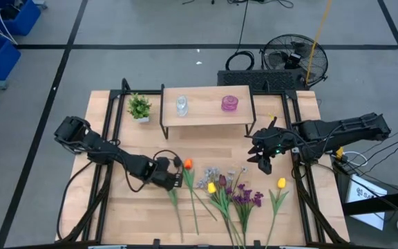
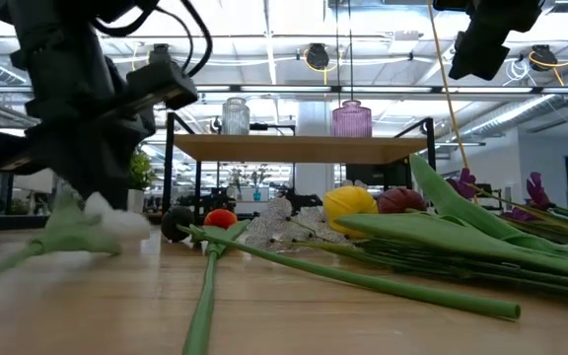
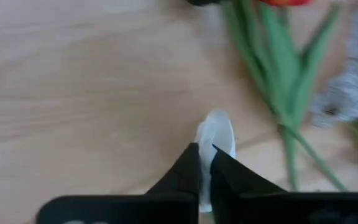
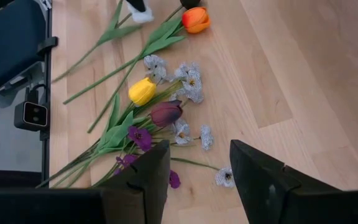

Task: Pick and place flowers into a vace then onto a shelf
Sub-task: Put the white tulip into the white vase, then put the black tulip into the white vase

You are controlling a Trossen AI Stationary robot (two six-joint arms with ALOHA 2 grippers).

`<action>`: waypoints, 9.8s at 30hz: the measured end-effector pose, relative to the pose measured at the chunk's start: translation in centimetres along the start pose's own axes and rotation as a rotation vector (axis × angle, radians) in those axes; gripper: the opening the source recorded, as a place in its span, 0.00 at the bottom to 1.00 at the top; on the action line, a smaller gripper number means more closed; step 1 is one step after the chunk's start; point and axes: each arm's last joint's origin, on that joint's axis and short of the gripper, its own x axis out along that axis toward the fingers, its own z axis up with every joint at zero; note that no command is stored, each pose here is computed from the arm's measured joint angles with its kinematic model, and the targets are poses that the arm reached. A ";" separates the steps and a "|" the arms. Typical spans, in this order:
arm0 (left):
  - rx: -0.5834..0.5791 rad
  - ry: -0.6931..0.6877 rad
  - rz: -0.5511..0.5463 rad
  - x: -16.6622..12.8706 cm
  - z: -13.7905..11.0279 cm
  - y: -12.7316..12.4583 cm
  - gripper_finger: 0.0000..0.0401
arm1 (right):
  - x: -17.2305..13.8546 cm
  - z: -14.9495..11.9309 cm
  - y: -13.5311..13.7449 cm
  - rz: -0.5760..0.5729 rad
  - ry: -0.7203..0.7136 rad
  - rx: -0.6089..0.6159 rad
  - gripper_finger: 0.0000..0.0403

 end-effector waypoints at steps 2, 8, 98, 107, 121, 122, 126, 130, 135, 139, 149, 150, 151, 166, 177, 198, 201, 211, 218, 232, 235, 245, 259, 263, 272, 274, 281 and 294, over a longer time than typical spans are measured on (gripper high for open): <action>0.007 0.008 -0.037 0.0 -0.1 -0.4 0.03 | 0.0 0.0 0.0 0.000 0.000 0.000 0.40; 0.009 0.008 -0.075 0.0 -0.1 -0.7 0.02 | 0.0 0.0 0.0 0.002 0.001 0.000 0.40; 0.541 -1.314 0.319 -30.7 12.7 -13.2 0.02 | -1.5 5.2 1.8 -0.057 -0.648 -0.161 0.40; 0.533 -1.364 0.394 -31.7 16.1 -13.6 0.03 | -1.7 5.3 1.2 -0.207 -0.692 -0.116 0.40; 0.541 -1.321 0.384 -30.9 18.3 -13.6 0.02 | -1.6 5.3 1.2 -0.205 -0.689 -0.115 0.40; 0.541 -1.318 0.383 -30.7 18.4 -13.6 0.03 | -1.6 5.3 1.2 -0.206 -0.688 -0.115 0.40; 0.533 -1.310 0.406 -29.6 18.5 -13.5 0.03 | -1.6 5.3 1.2 -0.204 -0.686 -0.109 0.40; 0.559 -1.290 0.443 -28.4 18.6 -13.5 0.02 | -1.6 5.3 1.2 -0.204 -0.686 -0.108 0.40; 0.544 -1.287 0.485 -27.1 18.7 -13.2 0.04 | -1.6 5.3 1.2 -0.201 -0.685 -0.109 0.40; 0.580 -1.250 0.454 -26.3 18.7 -13.3 0.02 | -1.6 5.3 1.2 -0.201 -0.685 -0.109 0.40; 0.642 -1.172 0.419 -24.8 19.1 -13.1 0.23 | -1.6 5.2 1.2 -0.204 -0.678 -0.112 0.40; 0.635 -1.173 0.415 -24.8 19.1 -13.1 0.26 | -1.6 5.2 1.2 -0.205 -0.676 -0.113 0.40; 0.624 -1.175 0.408 -24.8 19.1 -13.1 0.28 | -1.5 5.2 1.2 -0.206 -0.674 -0.114 0.40; 0.617 -1.217 0.368 -27.0 18.4 -13.4 0.53 | -1.5 5.1 1.1 -0.210 -0.664 -0.118 0.40; 0.720 -1.219 0.151 -30.8 15.1 -14.7 0.53 | -1.5 5.1 1.1 -0.209 -0.662 -0.119 0.40; 0.345 -0.214 0.221 -13.7 3.5 -12.2 0.53 | 1.6 2.8 0.1 -0.106 -0.609 -0.058 0.40; 0.216 -0.198 0.281 -10.2 3.3 -11.2 0.53 | 1.7 2.8 0.2 -0.084 -0.607 -0.059 0.40; -0.048 -0.118 0.267 -1.7 4.6 -8.0 0.53 | 1.5 2.7 0.6 0.000 -0.595 -0.071 0.40; -0.157 -0.150 0.332 0.2 6.2 -5.7 0.53 | 1.5 2.7 0.7 0.019 -0.586 -0.077 0.40; -0.235 -0.163 0.249 2.1 8.6 -4.5 0.53 | 1.5 2.7 0.7 0.008 -0.586 -0.111 0.40; -0.228 -0.132 0.257 2.1 8.5 -4.5 0.53 | 1.6 2.7 0.7 0.008 -0.586 -0.111 0.40; -0.179 -0.075 0.301 2.1 8.0 -4.1 0.48 | 1.5 2.7 0.7 0.000 -0.587 -0.136 0.40; 0.104 -0.041 0.121 -0.8 7.3 -7.3 0.04 | 1.5 2.7 0.7 -0.001 -0.588 -0.136 0.40; 0.183 -0.164 0.021 -5.5 6.2 -9.6 0.03 | 1.5 2.7 0.7 -0.001 -0.588 -0.136 0.40; 0.438 -0.843 -0.083 -20.4 5.8 -11.8 0.03 | 1.5 2.7 0.7 0.000 -0.588 -0.136 0.40; 0.554 -1.051 -0.005 -23.4 6.0 -12.1 0.03 | 1.5 2.7 0.7 0.000 -0.588 -0.136 0.40; 0.736 -1.421 0.402 -31.2 7.3 -13.9 0.03 | 1.5 2.7 0.7 0.001 -0.588 -0.137 0.40; 0.819 -1.486 0.541 -34.8 13.0 -15.0 0.03 | 1.5 2.7 0.7 -0.008 -0.588 -0.162 0.40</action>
